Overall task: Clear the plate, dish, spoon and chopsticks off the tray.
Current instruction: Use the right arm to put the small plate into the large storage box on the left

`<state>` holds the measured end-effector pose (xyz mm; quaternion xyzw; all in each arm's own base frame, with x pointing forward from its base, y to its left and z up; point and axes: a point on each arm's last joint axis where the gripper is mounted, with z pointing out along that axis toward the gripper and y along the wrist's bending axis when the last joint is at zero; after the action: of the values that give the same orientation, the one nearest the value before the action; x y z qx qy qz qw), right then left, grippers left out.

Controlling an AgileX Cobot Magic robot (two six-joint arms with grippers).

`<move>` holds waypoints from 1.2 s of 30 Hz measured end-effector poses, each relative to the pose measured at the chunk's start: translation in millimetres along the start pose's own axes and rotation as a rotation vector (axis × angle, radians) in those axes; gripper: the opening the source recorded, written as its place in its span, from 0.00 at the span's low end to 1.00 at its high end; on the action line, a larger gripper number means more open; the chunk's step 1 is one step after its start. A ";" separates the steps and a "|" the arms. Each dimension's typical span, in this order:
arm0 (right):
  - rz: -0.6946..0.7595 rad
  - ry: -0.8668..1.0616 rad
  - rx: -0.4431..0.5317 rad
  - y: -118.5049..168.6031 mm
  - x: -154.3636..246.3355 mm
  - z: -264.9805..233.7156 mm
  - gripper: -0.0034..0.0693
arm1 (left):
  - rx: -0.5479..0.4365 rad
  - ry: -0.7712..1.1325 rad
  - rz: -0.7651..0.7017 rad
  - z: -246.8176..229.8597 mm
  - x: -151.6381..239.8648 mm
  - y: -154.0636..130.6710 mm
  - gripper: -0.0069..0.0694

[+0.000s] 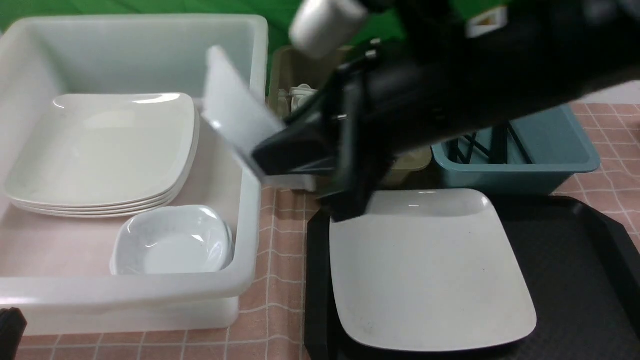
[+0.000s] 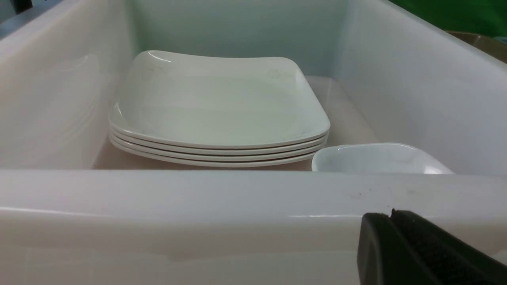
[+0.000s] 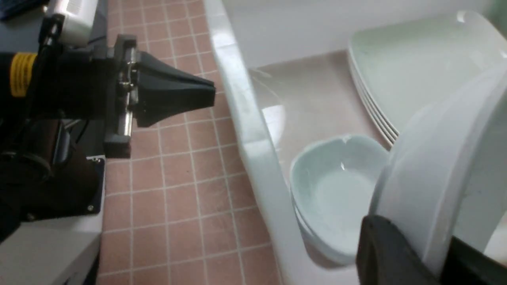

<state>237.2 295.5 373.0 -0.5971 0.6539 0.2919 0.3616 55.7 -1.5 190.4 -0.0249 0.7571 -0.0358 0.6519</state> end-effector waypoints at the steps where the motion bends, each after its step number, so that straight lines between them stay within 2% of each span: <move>1: -0.047 0.010 -0.022 -1.7 -3.1 18.3 0.16 | 0.000 0.000 0.000 0.0 0.0 0.0 0.10; 2: -0.055 0.011 -0.021 -1.8 -2.9 18.4 0.16 | 0.000 0.000 0.000 0.0 0.0 0.0 0.10; 3: -0.130 0.036 -0.041 -5.1 -6.1 49.8 0.16 | 0.000 0.000 0.001 0.0 0.0 0.0 0.10; 5: -0.181 0.063 -0.041 -7.7 -5.9 69.2 0.16 | 0.000 0.000 0.001 0.0 0.0 0.0 0.10; 7: -0.302 0.156 -0.020 -15.2 2.3 106.3 0.16 | 0.000 0.000 0.001 0.0 0.0 0.0 0.10; 8: -0.303 0.157 -0.022 -15.2 2.7 109.1 0.16 | 0.000 0.000 0.001 0.0 0.0 0.0 0.10; 11: -0.422 0.283 0.005 -24.5 22.0 144.6 0.16 | 0.000 0.000 0.001 0.0 0.0 0.0 0.10; 20: -0.478 0.368 -0.018 -21.1 39.8 169.5 0.17 | 0.000 0.000 0.001 0.0 0.0 0.0 0.10; 22: -0.484 0.362 -0.015 -19.7 38.0 170.2 0.20 | 0.000 0.000 0.001 0.0 0.0 0.0 0.10; 25: -0.485 0.361 -0.012 -19.8 37.8 170.3 0.30 | 0.000 0.000 0.001 0.0 0.0 0.0 0.10; 26: -0.485 0.361 -0.012 -19.8 37.8 170.3 0.31 | 0.000 0.000 0.001 0.0 0.0 0.0 0.10; 27: -0.483 0.362 -0.015 -19.6 38.0 170.2 0.40 | 0.000 0.000 0.000 0.0 0.0 0.0 0.10; 30: -0.484 0.365 -0.017 -19.5 38.3 170.1 0.48 | 0.000 0.000 -0.001 0.0 0.0 0.0 0.10; 36: -0.486 0.366 -0.022 -18.1 34.8 164.7 0.50 | 0.000 0.000 -0.001 0.0 0.0 0.0 0.10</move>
<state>274.8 407.6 251.7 -0.7826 0.5429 0.0915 0.2906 55.7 -1.5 190.4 -0.0251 0.7571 -0.0360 0.6519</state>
